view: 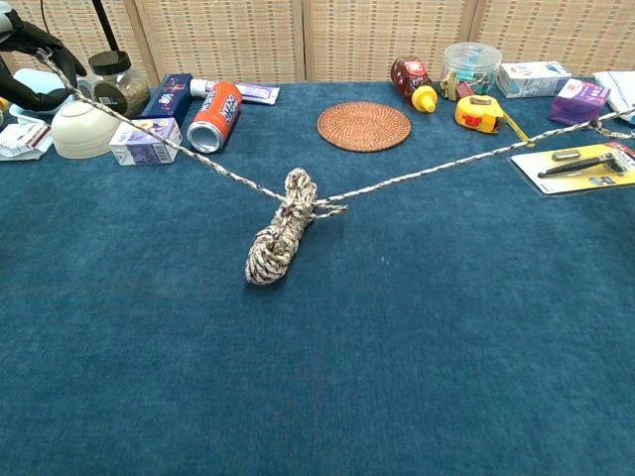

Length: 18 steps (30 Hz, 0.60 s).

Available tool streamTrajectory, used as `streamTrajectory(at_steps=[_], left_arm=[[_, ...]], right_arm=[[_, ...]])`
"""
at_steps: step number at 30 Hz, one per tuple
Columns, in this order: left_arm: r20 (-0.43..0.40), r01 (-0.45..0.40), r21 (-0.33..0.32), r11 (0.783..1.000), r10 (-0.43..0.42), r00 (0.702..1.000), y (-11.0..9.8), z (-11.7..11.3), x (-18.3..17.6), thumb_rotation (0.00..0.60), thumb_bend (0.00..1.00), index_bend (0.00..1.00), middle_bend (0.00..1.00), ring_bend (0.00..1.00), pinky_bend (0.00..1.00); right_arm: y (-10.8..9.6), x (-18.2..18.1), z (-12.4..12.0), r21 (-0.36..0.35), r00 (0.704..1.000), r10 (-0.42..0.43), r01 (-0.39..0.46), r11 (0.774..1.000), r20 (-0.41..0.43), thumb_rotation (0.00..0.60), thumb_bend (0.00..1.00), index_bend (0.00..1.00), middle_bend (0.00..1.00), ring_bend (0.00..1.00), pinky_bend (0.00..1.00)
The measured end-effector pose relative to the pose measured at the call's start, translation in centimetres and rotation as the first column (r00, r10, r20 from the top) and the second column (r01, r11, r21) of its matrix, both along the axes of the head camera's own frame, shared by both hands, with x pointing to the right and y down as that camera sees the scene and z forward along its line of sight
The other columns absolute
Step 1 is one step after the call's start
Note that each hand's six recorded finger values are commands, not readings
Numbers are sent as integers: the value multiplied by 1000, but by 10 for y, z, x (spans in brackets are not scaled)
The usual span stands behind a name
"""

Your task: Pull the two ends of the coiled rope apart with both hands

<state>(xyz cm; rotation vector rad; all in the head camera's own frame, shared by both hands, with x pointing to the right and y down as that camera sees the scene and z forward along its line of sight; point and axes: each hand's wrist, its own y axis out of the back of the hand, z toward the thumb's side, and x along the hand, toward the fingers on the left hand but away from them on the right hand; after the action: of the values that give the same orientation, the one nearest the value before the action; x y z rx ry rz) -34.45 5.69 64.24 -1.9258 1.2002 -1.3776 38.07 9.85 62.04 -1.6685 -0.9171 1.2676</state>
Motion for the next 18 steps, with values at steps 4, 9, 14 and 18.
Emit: streamTrajectory(at_steps=[4, 9, 14, 18], left_arm=[[7, 6, 6, 1000, -6, 1000, -3, -2, -4, 600, 497, 688, 287, 188, 0], [17, 16, 11, 1000, -16, 1000, -5, -4, -10, 600, 498, 688, 287, 188, 0], [32, 30, 16, 999, -31, 999, -7, -5, -20, 600, 497, 688, 287, 188, 0], [41, 38, 19, 999, -39, 998, -8, -6, -26, 600, 498, 688, 287, 188, 0]], right_arm=[[-1, 4, -3, 6, 1000, 6, -6, 1000, -6, 600, 488, 686, 379, 198, 0], [-2, 9, -6, 14, 1000, 18, -18, 1000, -12, 600, 488, 687, 380, 199, 0], [-3, 14, -8, 18, 1000, 26, -25, 1000, -17, 600, 488, 687, 381, 200, 0], [-4, 15, -10, 22, 999, 29, -29, 999, -19, 600, 488, 687, 381, 200, 0]])
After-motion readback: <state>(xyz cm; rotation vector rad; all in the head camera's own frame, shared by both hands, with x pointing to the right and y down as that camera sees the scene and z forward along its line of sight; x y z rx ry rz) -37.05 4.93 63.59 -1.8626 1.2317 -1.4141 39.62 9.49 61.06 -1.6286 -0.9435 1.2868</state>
